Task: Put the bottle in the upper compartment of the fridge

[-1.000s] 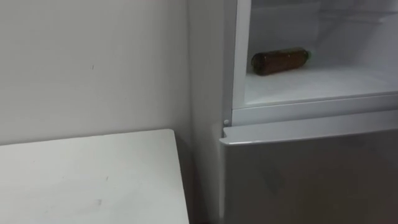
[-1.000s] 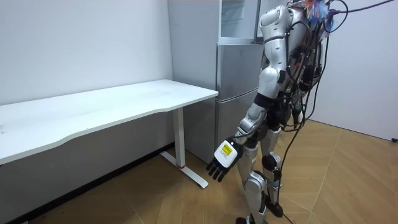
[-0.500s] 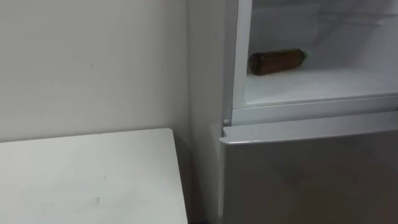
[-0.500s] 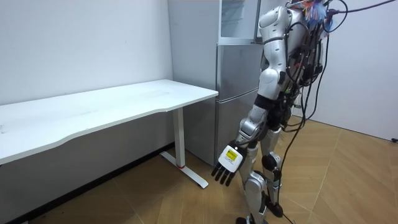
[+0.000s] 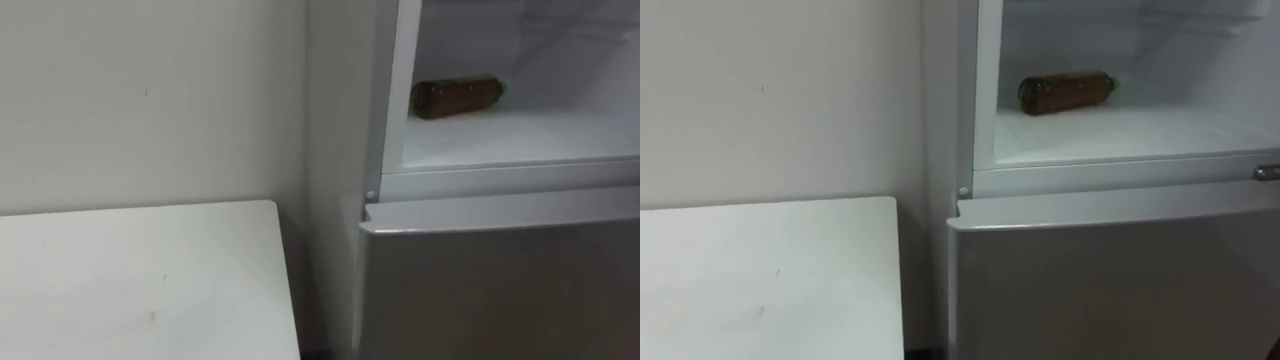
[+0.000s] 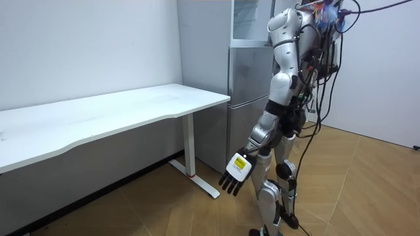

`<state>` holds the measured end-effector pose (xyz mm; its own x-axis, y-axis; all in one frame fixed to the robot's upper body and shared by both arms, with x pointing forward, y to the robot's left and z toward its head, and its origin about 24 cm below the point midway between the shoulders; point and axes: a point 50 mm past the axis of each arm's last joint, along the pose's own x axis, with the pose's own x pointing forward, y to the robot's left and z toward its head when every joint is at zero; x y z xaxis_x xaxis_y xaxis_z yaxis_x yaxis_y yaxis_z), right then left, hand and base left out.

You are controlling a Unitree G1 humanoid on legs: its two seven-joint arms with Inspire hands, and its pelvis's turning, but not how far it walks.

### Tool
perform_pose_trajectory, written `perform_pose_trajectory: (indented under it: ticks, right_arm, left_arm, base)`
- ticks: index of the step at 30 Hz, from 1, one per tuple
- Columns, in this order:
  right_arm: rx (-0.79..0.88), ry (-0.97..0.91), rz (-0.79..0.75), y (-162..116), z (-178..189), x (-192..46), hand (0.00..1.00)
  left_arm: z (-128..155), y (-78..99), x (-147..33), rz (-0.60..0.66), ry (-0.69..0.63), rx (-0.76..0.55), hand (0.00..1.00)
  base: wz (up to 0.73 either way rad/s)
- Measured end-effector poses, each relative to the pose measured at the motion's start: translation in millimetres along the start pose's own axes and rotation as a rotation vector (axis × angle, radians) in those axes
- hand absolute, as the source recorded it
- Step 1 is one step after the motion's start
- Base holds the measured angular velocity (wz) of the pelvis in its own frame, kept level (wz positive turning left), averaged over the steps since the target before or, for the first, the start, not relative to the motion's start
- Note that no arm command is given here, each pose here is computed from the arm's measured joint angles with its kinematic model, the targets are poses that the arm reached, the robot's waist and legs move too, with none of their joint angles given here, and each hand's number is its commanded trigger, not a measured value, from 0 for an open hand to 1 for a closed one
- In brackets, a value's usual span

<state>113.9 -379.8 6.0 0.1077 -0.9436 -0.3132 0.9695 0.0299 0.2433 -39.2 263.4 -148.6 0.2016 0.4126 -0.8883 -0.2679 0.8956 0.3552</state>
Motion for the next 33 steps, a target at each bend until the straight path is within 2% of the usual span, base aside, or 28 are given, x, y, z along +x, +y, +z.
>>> perform_pose_trajectory:
  ticks: [8,15,21,33]
  right_arm:
    - [0.051,-0.177,0.031,24.2,43.6,-3.9,0.0]
    - [0.133,-0.4,0.117,46.5,92.0,-19.9,0.0]
    - [-0.007,-0.516,0.092,47.4,95.2,-23.1,0.0]
    - [-0.168,-0.57,0.122,57.5,91.6,-31.8,0.0]
  left_arm:
    - [14.4,5.7,4.8,0.01,-0.029,0.014,0.0]
    - [18.2,11.0,5.5,0.024,-0.043,0.056,0.0]
    - [16.3,16.4,6.0,0.047,-0.02,0.071,0.0]
    - [16.8,14.6,8.3,0.055,0.004,0.052,0.0]
  base:
    - [0.02]
    - [0.0]
    - [-0.05]
    - [0.0]
